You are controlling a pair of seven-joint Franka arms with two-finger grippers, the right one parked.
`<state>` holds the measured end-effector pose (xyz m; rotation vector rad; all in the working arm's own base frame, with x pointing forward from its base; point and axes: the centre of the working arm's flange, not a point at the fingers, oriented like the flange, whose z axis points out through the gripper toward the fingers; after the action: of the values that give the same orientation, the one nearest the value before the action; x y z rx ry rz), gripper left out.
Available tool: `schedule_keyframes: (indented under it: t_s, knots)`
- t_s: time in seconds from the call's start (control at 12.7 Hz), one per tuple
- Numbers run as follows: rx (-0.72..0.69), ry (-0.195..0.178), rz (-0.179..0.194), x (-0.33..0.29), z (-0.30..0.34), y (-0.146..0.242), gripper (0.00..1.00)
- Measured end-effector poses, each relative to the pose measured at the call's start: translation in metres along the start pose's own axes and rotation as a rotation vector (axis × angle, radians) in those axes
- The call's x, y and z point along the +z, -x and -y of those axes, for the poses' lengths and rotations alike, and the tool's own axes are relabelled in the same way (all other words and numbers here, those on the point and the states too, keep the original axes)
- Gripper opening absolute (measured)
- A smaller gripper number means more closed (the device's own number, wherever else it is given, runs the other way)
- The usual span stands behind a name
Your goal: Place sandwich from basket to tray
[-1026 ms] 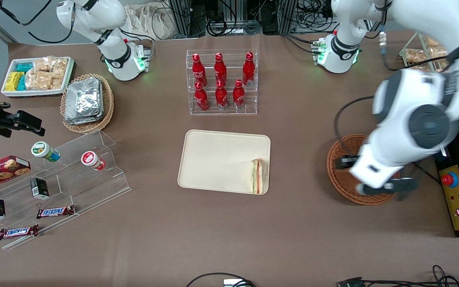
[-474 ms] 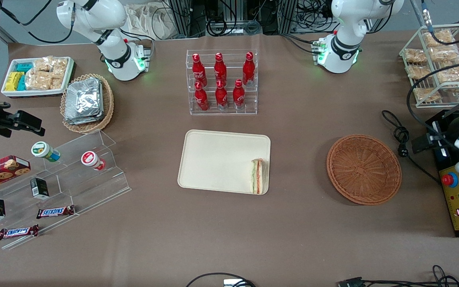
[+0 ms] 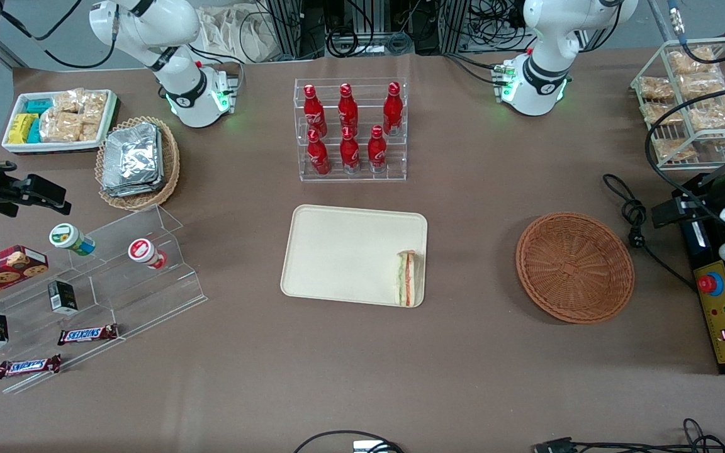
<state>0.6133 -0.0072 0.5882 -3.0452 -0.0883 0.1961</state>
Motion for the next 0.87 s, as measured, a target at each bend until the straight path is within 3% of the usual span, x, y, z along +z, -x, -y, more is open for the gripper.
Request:
schedule_keyframes:
  t_s: [0.24,0.47,0.63,0.87]
  knots:
    - [-0.001,-0.004,0.015,0.007,0.002,0.01,1.0]
    - [0.001,-0.003,-0.028,0.008,0.002,0.025,1.0]
    - [-0.001,0.024,-0.036,0.008,0.0,0.04,1.0]
    - [-0.023,0.061,-0.016,0.009,0.001,0.051,1.0]
